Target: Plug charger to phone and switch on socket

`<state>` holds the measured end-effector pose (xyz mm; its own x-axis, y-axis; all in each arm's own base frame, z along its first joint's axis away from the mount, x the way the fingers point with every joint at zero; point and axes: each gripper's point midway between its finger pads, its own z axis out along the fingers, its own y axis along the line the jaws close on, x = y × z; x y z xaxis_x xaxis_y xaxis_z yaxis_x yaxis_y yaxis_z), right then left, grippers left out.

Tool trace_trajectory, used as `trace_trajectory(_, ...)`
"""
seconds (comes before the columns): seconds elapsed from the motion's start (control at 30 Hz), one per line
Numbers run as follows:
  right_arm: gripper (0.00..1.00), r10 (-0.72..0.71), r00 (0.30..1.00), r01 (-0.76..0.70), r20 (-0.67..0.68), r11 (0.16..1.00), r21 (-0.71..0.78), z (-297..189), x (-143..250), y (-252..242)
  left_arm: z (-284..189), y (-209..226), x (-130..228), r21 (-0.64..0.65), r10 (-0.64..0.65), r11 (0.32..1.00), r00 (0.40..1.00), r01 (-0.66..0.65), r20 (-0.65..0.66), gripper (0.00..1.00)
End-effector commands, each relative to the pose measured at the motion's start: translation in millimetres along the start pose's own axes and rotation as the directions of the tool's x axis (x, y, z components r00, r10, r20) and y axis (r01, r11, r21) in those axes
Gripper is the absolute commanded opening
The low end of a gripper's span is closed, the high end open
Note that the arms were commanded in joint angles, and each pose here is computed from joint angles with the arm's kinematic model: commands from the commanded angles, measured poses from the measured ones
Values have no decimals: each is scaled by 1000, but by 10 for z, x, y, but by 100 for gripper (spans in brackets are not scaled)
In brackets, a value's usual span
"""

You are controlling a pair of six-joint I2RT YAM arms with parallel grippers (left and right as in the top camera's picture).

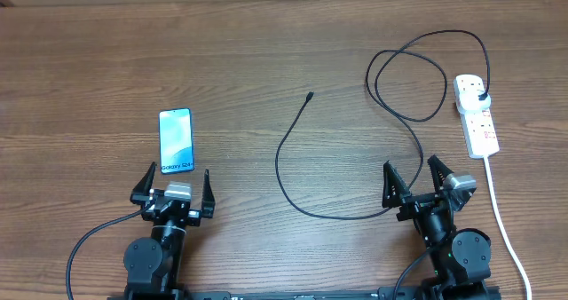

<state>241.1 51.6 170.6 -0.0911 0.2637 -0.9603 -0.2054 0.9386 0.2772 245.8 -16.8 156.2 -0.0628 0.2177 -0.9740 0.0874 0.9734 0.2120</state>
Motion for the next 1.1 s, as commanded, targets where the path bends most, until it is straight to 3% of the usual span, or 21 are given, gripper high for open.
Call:
trace_trajectory(0.0, 100, -2, 1000, 2, 7, 1000, -2, 1, 12, 2, -5, 111, 24, -63, 134, 989, 991, -135, -18, 100)
trace_trajectory(1.07, 100, -2, 1000, 2, 7, 1000, -2, 1, 11, 3, -5, 110, 21, -63, 146, 987, 989, -147, -17, 100)
